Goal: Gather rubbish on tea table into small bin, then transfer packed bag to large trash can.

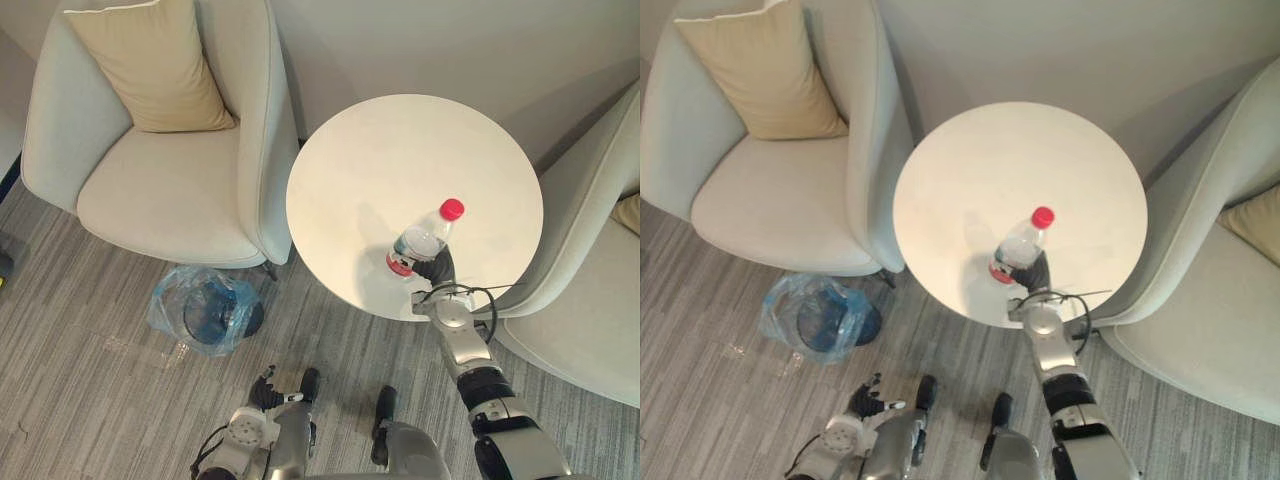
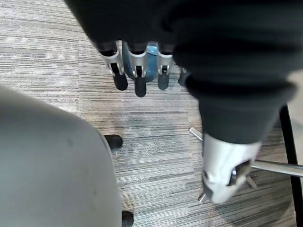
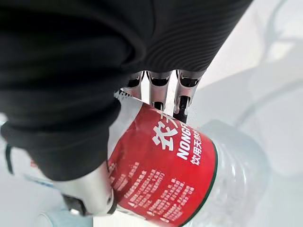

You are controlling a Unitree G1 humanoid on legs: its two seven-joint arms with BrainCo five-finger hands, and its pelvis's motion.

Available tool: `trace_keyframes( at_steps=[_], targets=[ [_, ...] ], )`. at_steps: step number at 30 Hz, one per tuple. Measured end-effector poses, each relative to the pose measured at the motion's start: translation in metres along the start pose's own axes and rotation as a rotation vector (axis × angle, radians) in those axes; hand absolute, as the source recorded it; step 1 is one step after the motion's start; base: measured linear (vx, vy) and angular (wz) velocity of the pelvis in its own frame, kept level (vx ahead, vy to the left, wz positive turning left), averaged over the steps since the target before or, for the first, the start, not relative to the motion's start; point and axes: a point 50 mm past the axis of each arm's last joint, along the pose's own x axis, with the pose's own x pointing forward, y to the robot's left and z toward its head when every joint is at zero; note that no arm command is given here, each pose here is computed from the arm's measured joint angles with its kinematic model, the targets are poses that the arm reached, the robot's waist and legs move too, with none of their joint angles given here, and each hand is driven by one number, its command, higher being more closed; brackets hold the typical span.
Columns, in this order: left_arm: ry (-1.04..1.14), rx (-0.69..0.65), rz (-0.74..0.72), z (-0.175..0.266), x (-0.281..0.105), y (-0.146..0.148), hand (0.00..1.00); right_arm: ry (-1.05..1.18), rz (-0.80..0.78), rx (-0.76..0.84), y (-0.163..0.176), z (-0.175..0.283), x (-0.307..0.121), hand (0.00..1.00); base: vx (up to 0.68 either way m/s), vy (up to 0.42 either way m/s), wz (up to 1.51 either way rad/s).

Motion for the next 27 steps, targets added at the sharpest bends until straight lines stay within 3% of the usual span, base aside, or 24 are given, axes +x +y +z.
trace_keyframes(
  at_steps=[11, 27],
  targets=[
    [0.01, 0.007, -0.007, -0.001, 0.0, -0.002, 0.0, -0.086, 0.008, -0.005, -0.013, -0.001, -0.051, 1.0, -0.01, 0.003, -0.04],
    [0.1, 0.083, -0.05, -0.026, -0.007, -0.007, 0.0, -0.009, 0.046, 0.025, -0.012, -0.022, -0.108, 1.0, -0.02, 0.002, -0.19]
  ],
)
